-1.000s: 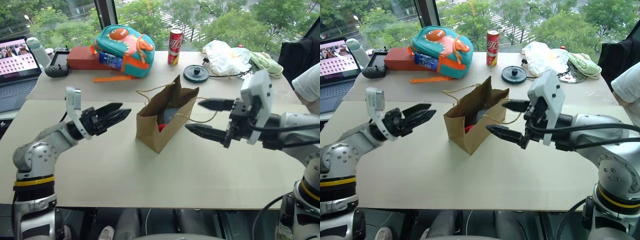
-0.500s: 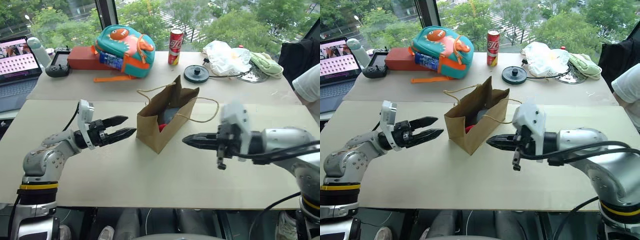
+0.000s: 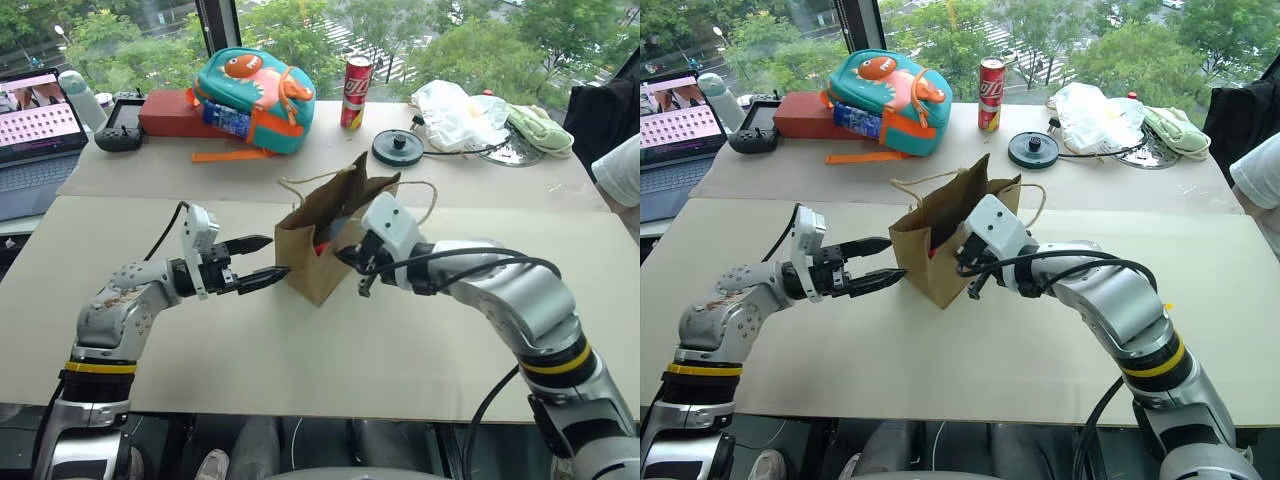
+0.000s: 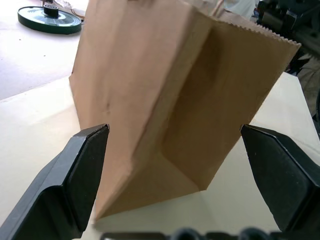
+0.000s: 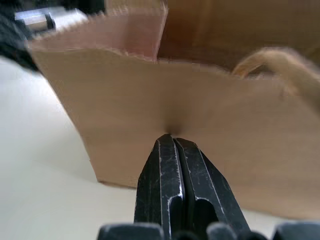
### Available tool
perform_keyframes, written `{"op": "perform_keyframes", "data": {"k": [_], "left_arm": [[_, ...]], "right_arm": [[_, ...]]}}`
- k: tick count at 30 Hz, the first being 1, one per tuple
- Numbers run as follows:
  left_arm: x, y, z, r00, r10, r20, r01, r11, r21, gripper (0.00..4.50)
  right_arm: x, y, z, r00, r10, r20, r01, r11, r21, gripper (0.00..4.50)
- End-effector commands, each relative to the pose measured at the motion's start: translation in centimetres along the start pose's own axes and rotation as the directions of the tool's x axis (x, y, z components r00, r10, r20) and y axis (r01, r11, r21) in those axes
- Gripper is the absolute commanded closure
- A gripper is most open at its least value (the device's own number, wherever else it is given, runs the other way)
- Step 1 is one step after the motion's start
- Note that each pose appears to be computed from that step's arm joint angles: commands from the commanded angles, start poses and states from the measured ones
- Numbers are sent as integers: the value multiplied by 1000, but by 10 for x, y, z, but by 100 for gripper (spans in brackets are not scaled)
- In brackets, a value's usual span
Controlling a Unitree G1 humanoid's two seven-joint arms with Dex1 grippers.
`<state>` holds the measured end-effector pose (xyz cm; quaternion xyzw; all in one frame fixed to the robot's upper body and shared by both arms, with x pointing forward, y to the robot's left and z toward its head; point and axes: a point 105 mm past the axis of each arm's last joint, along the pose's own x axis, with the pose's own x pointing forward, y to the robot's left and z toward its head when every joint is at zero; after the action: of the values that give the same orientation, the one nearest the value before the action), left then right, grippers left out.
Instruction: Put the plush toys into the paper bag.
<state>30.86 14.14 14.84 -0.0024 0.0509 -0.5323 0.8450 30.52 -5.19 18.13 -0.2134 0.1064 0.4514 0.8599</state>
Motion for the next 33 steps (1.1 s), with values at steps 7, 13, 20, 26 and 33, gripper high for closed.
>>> {"op": "perform_keyframes", "data": {"k": [7, 13, 20, 26, 33], "left_arm": [[11, -21, 10, 999, -52, 6, 51, 993, 111, 0], [15, -17, 6, 1000, 10, 7, -11, 992, 126, 0], [26, 0, 3, 990, 135, 35, -139, 978, 157, 0], [36, -1, -5, 987, 160, 30, -163, 973, 162, 0], [47, 7, -6, 976, 209, 63, -216, 964, 156, 52]], "right_arm": [[9, 0, 21, 998, -16, 53, 17, 1000, -14, 447], [19, 0, 30, 997, -20, 79, 20, 1000, 3, 447], [23, 1, 33, 996, -15, 89, 14, 1000, 12, 447], [24, 1, 32, 996, -18, 86, 17, 1000, 15, 447], [25, 2, 32, 996, -25, 87, 23, 1000, 16, 450]]}}
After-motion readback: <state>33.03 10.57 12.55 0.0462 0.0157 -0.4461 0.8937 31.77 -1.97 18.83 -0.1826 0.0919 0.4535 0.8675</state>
